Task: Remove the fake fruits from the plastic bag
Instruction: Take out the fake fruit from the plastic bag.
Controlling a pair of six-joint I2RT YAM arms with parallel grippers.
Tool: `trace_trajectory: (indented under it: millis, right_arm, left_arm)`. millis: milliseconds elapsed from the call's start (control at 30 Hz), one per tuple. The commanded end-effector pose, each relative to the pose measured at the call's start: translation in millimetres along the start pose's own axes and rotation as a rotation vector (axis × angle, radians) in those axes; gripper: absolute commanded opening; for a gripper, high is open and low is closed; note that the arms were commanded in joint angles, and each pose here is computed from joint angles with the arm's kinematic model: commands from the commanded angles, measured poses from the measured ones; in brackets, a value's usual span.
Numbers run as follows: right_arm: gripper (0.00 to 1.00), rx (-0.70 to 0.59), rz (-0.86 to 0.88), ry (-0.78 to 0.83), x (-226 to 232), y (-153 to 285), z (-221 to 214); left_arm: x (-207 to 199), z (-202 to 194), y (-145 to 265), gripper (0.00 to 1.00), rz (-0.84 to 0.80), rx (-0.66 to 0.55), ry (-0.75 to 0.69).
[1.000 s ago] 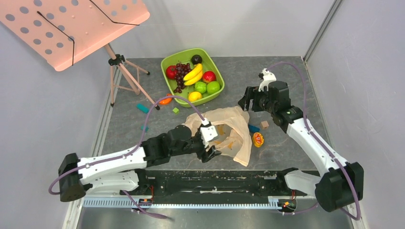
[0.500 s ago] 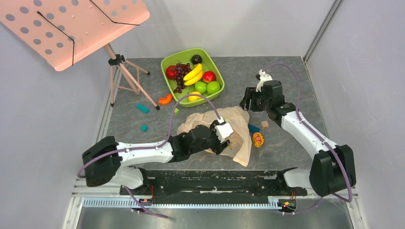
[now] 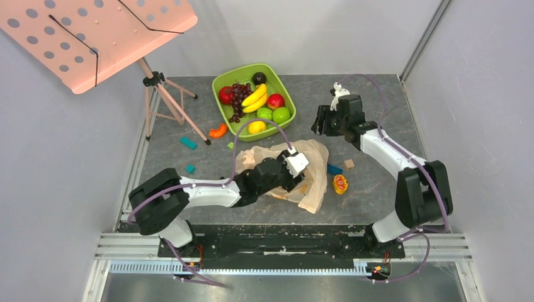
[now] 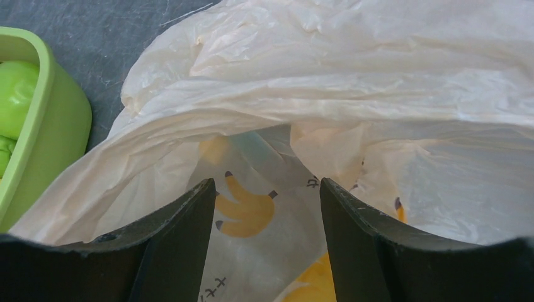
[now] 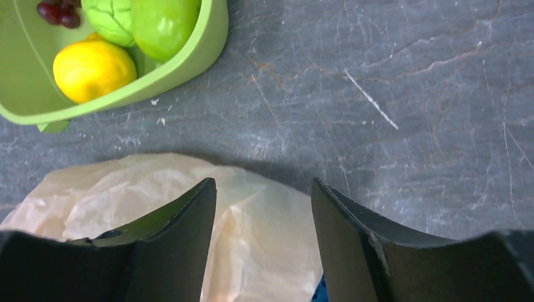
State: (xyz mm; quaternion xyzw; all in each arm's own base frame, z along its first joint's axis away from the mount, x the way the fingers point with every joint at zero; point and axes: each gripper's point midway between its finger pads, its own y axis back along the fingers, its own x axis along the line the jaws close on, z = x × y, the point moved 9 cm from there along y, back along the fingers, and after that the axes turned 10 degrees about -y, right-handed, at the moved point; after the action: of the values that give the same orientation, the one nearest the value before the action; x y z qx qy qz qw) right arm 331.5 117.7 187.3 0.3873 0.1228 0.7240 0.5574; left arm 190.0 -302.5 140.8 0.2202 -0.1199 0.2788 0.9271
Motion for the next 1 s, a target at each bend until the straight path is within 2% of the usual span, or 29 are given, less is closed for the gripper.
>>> trace_trajectory:
  millis: [0,367,600,967]
  right_arm:
    - [0.59,-0.066,0.006,-0.007,6.7,-18.6,27.0]
    - [0.49,0.05,-0.04,-0.036,-12.7,-65.3,-0.4]
    - [0.47,0.11,-0.047,-0.051,-20.5,-66.3,-26.2]
    - [0.47,0.206,-0.006,-0.049,-15.3,-60.5,-66.5]
  left_arm:
    - [13.1,20.0,-14.4,0.68,0.071,-0.106,-0.051]
    - [13.2,2.3,-31.7,0.7,0.129,-0.089,-0.121]
    - [11.5,-7.4,-38.7,0.75,0.143,-0.065,-0.138]
    - [12.9,-17.6,-46.8,0.77,0.151,-0.037,-0.126]
